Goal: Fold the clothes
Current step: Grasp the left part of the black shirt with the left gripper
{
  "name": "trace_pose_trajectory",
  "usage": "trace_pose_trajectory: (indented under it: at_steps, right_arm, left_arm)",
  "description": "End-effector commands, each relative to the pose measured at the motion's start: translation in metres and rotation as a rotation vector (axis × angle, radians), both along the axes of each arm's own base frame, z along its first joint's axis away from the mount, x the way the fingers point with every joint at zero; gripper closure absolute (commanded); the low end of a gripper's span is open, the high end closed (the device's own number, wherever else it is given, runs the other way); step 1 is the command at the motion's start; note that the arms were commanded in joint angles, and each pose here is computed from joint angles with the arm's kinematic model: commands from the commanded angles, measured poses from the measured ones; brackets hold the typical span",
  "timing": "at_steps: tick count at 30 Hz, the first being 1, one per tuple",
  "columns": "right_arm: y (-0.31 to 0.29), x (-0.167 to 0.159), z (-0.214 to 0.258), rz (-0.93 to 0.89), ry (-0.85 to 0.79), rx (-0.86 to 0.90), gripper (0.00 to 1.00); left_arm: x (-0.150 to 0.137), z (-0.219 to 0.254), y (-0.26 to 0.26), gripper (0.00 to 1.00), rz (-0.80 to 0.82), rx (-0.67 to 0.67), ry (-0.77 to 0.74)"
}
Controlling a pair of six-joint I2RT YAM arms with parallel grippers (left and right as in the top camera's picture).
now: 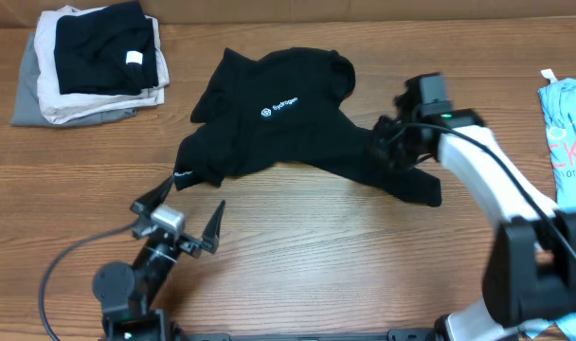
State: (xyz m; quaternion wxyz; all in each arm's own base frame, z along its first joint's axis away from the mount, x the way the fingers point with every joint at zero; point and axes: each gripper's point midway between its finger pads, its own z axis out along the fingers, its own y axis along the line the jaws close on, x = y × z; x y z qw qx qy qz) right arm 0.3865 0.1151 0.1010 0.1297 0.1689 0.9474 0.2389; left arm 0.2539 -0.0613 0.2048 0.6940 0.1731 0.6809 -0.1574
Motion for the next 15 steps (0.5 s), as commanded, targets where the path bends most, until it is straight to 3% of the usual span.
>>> trace_pose_trajectory:
  at_steps: [1, 10, 15]
  right_arm:
    - [-0.017, 0.015, 0.089, -0.053, -0.242, -0.013, 0.96]
    - [-0.056, -0.007, 0.207, -0.236, -0.563, -0.016, 0.96]
    - [-0.071, -0.025, 0.226, -0.271, -0.602, -0.024, 0.96]
  left_arm:
    - [0.008, 0.041, -0.008, 0.00, -0.067, -0.012, 0.014]
    - [0.078, 0.043, -0.020, 0.00, -0.257, -0.131, 0.468]
    - [0.106, 0.030, -0.033, 0.00, -0.414, -0.314, 0.669]
